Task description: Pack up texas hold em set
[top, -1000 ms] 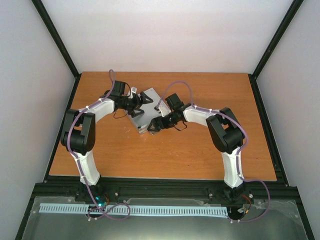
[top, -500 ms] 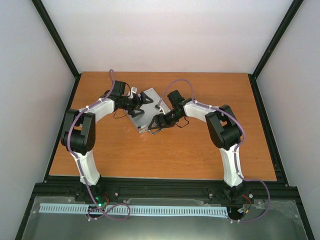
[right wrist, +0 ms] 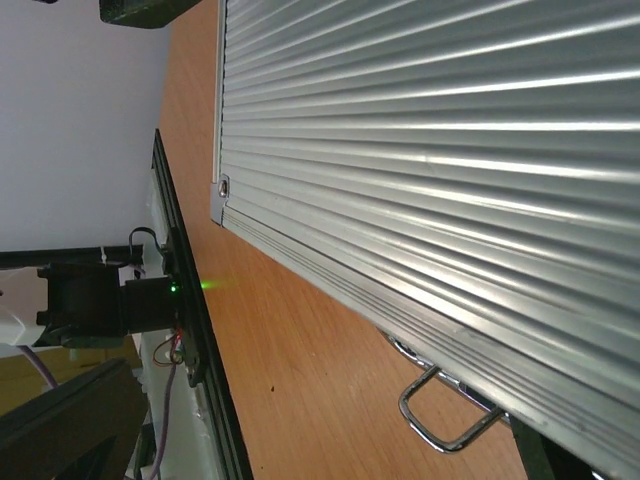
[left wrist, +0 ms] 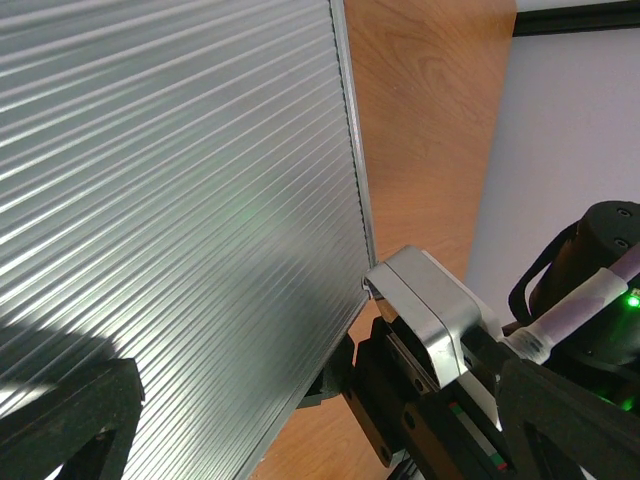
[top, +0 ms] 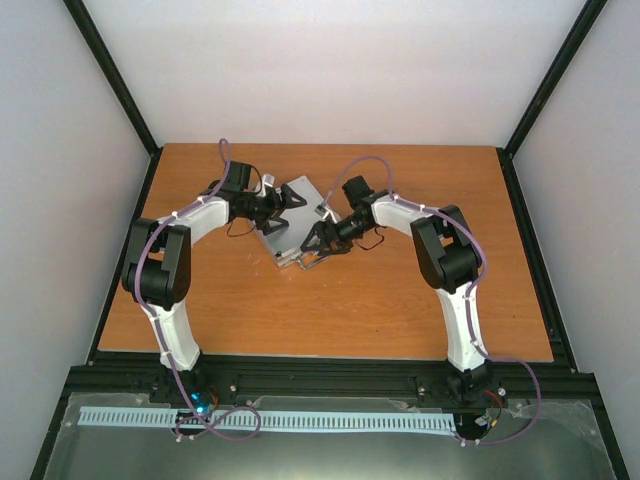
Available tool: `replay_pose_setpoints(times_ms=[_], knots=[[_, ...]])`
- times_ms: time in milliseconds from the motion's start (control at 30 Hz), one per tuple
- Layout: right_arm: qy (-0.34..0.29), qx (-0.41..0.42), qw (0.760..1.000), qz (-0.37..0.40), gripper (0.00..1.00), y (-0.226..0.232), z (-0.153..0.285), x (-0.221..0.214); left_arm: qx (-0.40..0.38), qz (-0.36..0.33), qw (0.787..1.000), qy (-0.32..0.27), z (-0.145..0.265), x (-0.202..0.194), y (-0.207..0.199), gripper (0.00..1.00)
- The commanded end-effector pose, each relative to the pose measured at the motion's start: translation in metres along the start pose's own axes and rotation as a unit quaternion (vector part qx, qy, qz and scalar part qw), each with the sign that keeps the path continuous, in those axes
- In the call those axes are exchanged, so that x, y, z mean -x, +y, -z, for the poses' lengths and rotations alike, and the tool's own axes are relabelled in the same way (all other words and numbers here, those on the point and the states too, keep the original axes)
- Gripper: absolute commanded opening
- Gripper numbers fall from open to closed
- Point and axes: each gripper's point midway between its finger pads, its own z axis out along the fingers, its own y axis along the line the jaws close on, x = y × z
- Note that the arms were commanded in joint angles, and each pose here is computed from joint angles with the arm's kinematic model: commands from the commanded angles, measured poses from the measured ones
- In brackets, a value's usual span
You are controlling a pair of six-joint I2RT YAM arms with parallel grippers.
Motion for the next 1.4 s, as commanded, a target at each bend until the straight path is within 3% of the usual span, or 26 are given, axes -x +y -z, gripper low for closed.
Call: replay_pose_setpoints(times_ms=[0, 467, 833, 1367], knots=[[-0.001, 0.084, 0.996, 0.028, 1.00, 0.044, 0.009, 0.013, 0.015, 0.002, 1.000, 0.005, -0.002, -0.003, 0.006, 1.00], [-0.010, 0.111, 0.993, 0.031, 1.00, 0.072, 0.026, 0.026, 0.019, 0.002, 1.000, 0.006, -0.002, -0.004, 0.010, 1.00], [-0.009, 0.099, 0.995, 0.026, 1.00, 0.069, 0.028, 0.018, 0.022, 0.004, 1.000, 0.005, -0.002, -0.007, 0.013, 1.00], [0.007, -0.027, 1.000, 0.008, 1.00, 0.018, 0.021, -0.005, 0.024, 0.006, 1.000, 0.004, 0.000, -0.009, 0.013, 1.00]])
